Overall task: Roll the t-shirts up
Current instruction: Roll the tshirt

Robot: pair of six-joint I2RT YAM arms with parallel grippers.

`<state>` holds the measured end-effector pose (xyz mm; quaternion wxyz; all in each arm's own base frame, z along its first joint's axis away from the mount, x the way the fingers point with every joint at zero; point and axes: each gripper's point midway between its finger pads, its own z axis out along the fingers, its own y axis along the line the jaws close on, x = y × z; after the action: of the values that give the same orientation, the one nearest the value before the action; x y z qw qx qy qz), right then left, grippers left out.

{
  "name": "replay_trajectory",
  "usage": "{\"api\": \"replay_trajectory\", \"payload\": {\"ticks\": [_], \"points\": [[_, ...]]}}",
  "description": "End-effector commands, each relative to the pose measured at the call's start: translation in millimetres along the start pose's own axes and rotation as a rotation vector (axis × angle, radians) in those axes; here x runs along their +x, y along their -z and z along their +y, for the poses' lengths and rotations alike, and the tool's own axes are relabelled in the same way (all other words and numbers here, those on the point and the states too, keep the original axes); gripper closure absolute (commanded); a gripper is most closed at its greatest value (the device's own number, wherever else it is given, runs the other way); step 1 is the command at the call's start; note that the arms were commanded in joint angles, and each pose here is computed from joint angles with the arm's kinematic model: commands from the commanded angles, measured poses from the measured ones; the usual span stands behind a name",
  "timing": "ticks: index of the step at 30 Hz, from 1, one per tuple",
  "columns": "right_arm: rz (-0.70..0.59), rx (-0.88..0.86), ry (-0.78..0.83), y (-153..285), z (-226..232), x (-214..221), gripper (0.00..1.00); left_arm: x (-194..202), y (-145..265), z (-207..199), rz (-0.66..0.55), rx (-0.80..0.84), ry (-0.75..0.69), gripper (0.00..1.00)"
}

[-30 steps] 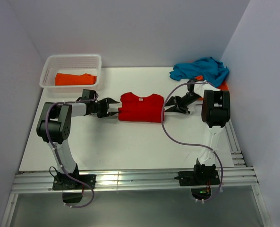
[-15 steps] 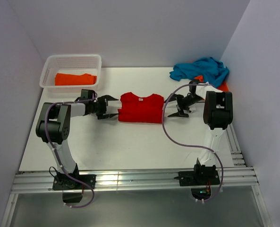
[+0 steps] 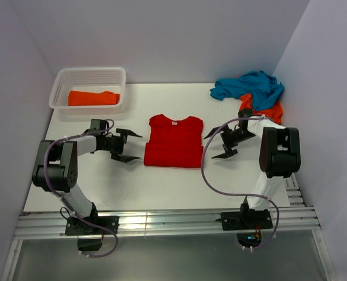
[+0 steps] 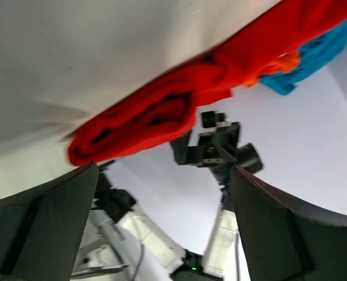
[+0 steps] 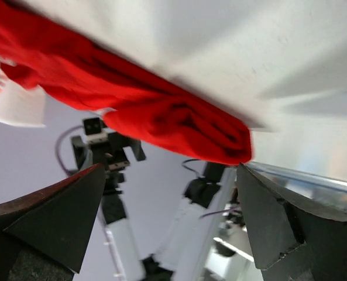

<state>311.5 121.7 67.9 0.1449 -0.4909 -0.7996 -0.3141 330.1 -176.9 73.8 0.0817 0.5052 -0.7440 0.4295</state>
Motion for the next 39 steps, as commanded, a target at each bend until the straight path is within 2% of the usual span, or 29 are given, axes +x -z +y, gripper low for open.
{"api": "replay_trajectory", "payload": {"ticks": [1, 5, 9, 12, 14, 18, 22, 25, 30, 34, 39], "points": [[-0.042, -0.106, 0.224, 13.0, 5.5, 19.6, 0.00, 14.0, 11.4, 24.7, 0.016, -0.051, -0.161, 0.00], [-0.112, -0.189, 0.346, 7.9, -12.3, 20.6, 0.01, 12.4, 10.5, 46.4, 0.008, -0.047, -0.279, 0.00], [-0.162, -0.339, 0.497, 5.7, -10.9, 24.2, 0.04, 11.2, 15.3, 42.8, -0.052, 0.019, -0.429, 0.00], [-0.174, -0.375, 0.576, -0.4, -21.2, 28.8, 0.06, 10.7, 14.9, 43.9, -0.081, 0.054, -0.507, 0.00], [-0.179, -0.328, 0.598, -11.0, -33.7, 25.5, 0.09, 5.1, 9.8, 52.9, -0.102, 0.015, -0.543, 0.01], [-0.123, -0.319, 0.570, -33.2, -53.9, 26.0, 0.11, 2.2, -3.1, 62.5, -0.074, 0.031, -0.534, 0.01], [-0.132, -0.363, 0.532, -38.8, -52.2, 22.3, 0.11, 7.0, -12.0, 60.2, -0.063, 0.062, -0.568, 0.00], [-0.102, -0.346, 0.562, -50.4, -51.2, 31.4, 0.11, 9.5, -23.1, 63.7, -0.052, 0.044, -0.609, 0.01], [-0.106, -0.293, 0.578, -64.1, -49.8, 34.1, 0.14, 7.7, -38.5, 76.7, -0.014, 0.005, -0.591, 0.01], [-0.156, -0.273, 0.566, -65.5, -49.7, 26.5, 0.28, 6.2, -41.7, 83.6, -0.012, -0.015, -0.580, 0.00], [-0.207, -0.247, 0.555, -61.8, -51.4, 18.4, 0.35, 2.8, -43.4, 92.0, -0.011, -0.041, -0.588, 0.00]]}}
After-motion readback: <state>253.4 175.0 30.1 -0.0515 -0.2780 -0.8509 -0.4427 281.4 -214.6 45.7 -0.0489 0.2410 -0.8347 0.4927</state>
